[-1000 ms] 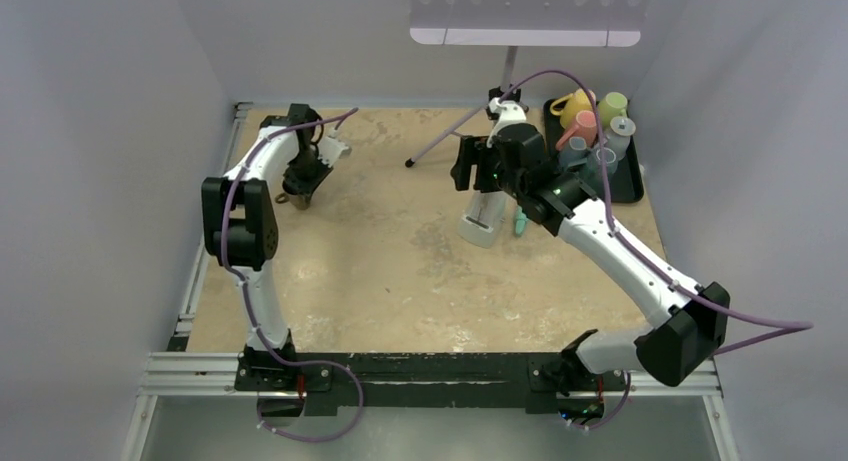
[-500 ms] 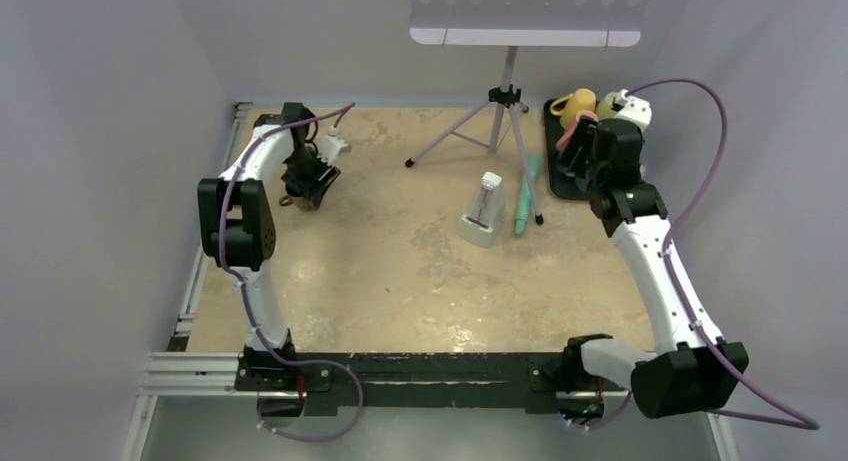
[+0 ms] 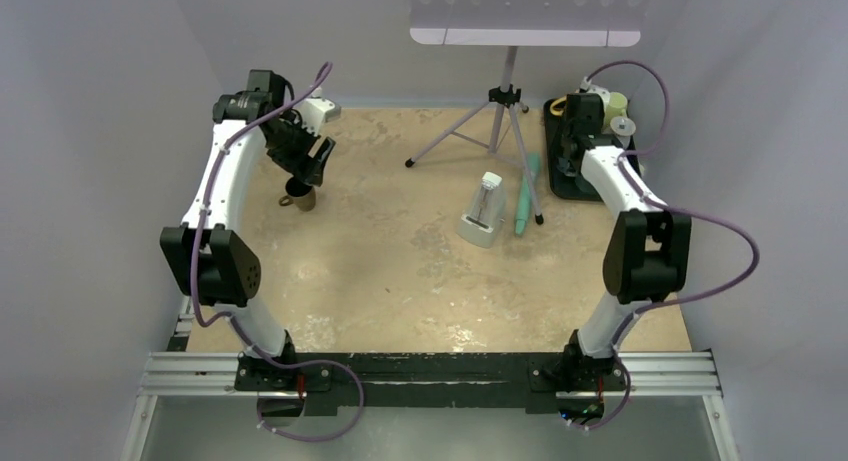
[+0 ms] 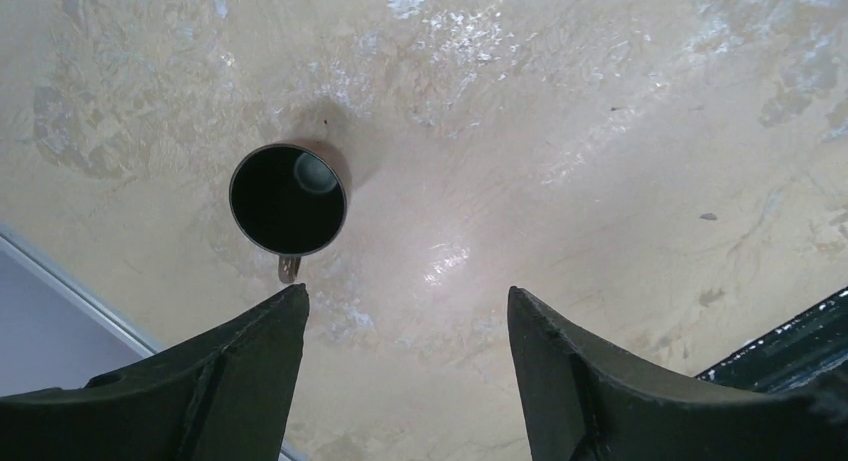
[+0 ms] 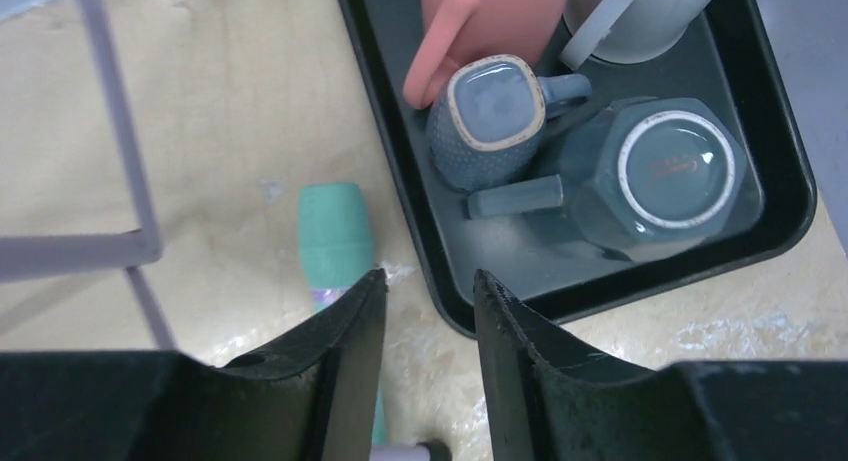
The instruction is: Turn the mug right side up
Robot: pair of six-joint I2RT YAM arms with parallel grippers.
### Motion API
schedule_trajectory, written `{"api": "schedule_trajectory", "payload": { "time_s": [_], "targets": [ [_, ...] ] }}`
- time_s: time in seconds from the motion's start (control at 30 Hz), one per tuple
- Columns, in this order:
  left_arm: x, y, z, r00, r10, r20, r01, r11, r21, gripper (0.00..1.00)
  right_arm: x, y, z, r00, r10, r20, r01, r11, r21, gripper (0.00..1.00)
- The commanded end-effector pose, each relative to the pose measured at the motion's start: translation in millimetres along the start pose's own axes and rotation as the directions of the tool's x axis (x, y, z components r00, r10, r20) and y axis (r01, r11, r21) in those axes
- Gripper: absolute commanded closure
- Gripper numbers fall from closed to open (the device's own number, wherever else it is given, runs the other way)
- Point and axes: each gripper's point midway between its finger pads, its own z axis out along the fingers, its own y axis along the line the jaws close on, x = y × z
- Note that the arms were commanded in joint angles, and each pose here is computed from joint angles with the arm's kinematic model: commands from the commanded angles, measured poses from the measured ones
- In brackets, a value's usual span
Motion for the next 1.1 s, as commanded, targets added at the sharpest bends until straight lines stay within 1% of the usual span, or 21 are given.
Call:
{"api": "schedule_trajectory", "payload": {
  "time_s": [0.0, 0.07, 0.13, 0.27, 0.4, 0.53, 0.6, 0.67, 0.83, 1.07],
  "targets": [
    [3, -18, -17, 0.999, -0.023, 0.039, 0.021, 0.999, 0.042, 0.23, -21, -10, 18, 0.999, -0.048, 0.024, 0.045, 0.995, 0.092, 0.61],
    [6, -18, -16, 0.999, -0.021, 0.031, 0.02, 0.999, 0.037, 0.23, -11, -12, 36, 0.995, -0.092, -0.025, 0.095, 0.987, 0.126, 0.65],
    [8, -17, -14, 1.0, -0.021, 0.019, 0.02, 0.999, 0.035, 0.23, -8, -14, 46, 0.99, -0.134, -0.04, 0.138, 0.98, 0.141, 0.67],
    [11, -15, -7, 1.0, -0.031, -0.003, 0.031, 0.999, 0.042, 0.23, -3, -9, 64, 0.982, -0.177, -0.06, 0.183, 0.975, 0.126, 0.67],
    [14, -15, -2, 0.999, -0.036, -0.019, 0.037, 0.998, 0.05, 0.24, 3, -14, 77, 0.978, -0.184, -0.098, 0.198, 0.969, 0.149, 0.68],
    [15, -16, 0, 0.999, -0.029, -0.023, 0.031, 0.998, 0.055, 0.24, 5, -31, 85, 0.975, -0.197, -0.1, 0.214, 0.955, 0.203, 0.66],
    [16, -15, 0, 0.999, -0.028, -0.025, 0.029, 0.998, 0.055, 0.24, 9, -40, 88, 0.969, -0.216, -0.123, 0.239, 0.943, 0.233, 0.65],
    [16, -16, 0, 0.999, -0.024, -0.025, 0.025, 0.998, 0.056, 0.24, 11, -58, 91, 0.965, -0.215, -0.148, 0.248, 0.932, 0.264, 0.65],
    [15, -16, -1, 1.0, -0.024, -0.02, 0.025, 0.998, 0.056, 0.24, 17, -67, 78, 0.964, -0.225, -0.143, 0.257, 0.93, 0.263, 0.65],
    [15, -16, -1, 1.0, -0.017, -0.018, 0.018, 0.998, 0.059, 0.24, 19, -81, 42, 0.971, -0.216, -0.103, 0.236, 0.931, 0.279, 0.65]
  ]
}}
